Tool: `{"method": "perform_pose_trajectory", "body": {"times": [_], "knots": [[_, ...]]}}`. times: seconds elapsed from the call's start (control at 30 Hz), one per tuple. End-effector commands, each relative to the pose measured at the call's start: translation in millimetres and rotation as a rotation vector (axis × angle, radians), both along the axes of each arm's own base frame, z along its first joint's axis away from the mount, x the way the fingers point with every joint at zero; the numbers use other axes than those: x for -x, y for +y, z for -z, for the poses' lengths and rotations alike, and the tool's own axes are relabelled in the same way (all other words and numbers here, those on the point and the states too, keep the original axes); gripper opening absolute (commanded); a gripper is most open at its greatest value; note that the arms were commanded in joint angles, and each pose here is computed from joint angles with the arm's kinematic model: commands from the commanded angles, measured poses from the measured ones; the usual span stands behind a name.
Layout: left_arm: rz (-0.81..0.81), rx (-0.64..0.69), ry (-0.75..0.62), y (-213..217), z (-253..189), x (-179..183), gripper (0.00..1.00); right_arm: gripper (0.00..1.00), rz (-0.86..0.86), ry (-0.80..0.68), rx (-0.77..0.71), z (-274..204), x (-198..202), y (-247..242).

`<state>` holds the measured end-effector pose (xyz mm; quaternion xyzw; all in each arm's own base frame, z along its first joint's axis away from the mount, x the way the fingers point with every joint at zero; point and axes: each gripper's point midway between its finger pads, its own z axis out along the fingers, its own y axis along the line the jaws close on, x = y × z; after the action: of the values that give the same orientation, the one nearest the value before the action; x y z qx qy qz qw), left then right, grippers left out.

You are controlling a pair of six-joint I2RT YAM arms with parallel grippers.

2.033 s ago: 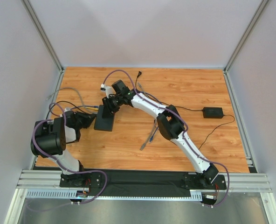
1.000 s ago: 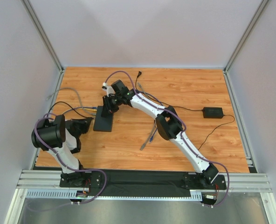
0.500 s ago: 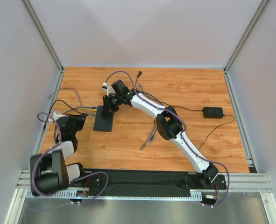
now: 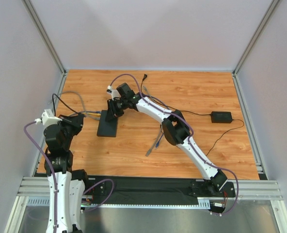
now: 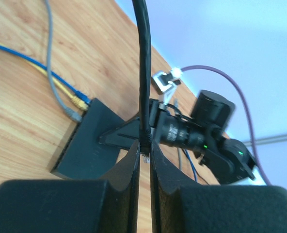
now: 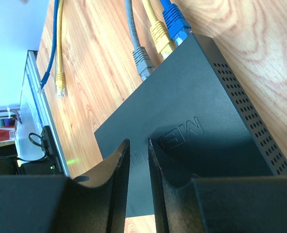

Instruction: Pull the plug from the switch port

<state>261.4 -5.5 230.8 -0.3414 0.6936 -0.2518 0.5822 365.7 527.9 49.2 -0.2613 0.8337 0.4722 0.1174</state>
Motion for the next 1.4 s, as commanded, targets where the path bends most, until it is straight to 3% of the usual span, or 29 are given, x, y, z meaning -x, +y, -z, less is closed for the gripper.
{"method": "perform_pose_trajectory", "body": {"times": [0.0,0.27,0.33,0.37,0.43,0.47,0.5,0.63,0.77,0.97,1.37], "knots": [[0.101,-0.051,0.018,-16.7,-21.6,15.3,0.0,0.26,0.08,-0.018,0.073,30.3,-23.0,-21.1],[0.27,-0.073,-0.026,-50.6,-57.5,23.2,0.0,0.34,0.067,-0.111,-0.011,-33.2,-33.2,-35.9],[0.309,-0.102,0.013,-59.3,-55.7,18.0,0.0,0.36,0.092,-0.167,-0.066,-74.1,-39.0,-47.6],[0.351,-0.129,0.031,-71.3,-54.7,18.1,0.0,0.38,0.15,-0.154,-0.055,-58.6,-48.2,-66.3],[0.419,-0.173,0.074,-89.2,-52.5,11.7,0.0,0.38,0.257,-0.269,-0.078,-97.9,-69.5,-91.9],[0.472,-0.193,0.1,-107.2,-46.7,9.5,0.0,0.38,0.294,-0.274,-0.043,-88.1,-76.6,-117.5],[0.488,-0.204,0.085,-115.2,-53.2,7.6,0.0,0.38,0.324,-0.319,-0.058,-114.1,-80.4,-133.8],[0.583,-0.29,0.068,-155.3,-59.6,5.3,0.0,0.39,0.454,-0.383,-0.077,-144.6,-98.8,-219.9],[0.732,-0.354,0.065,-209.5,-52.8,3.4,0.0,0.4,0.661,-0.394,-0.05,-145.8,-119.1,-335.3],[0.955,-0.474,0.116,-292.0,-20.5,6.0,0.0,0.39,0.881,-0.326,-0.2,-148.0,-123.1,-432.4],[1.014,-0.609,0.333,-327.8,63.9,-9.2,0.0,0.39,0.877,-0.281,-0.305,-148.1,-126.5,-439.6]]}}
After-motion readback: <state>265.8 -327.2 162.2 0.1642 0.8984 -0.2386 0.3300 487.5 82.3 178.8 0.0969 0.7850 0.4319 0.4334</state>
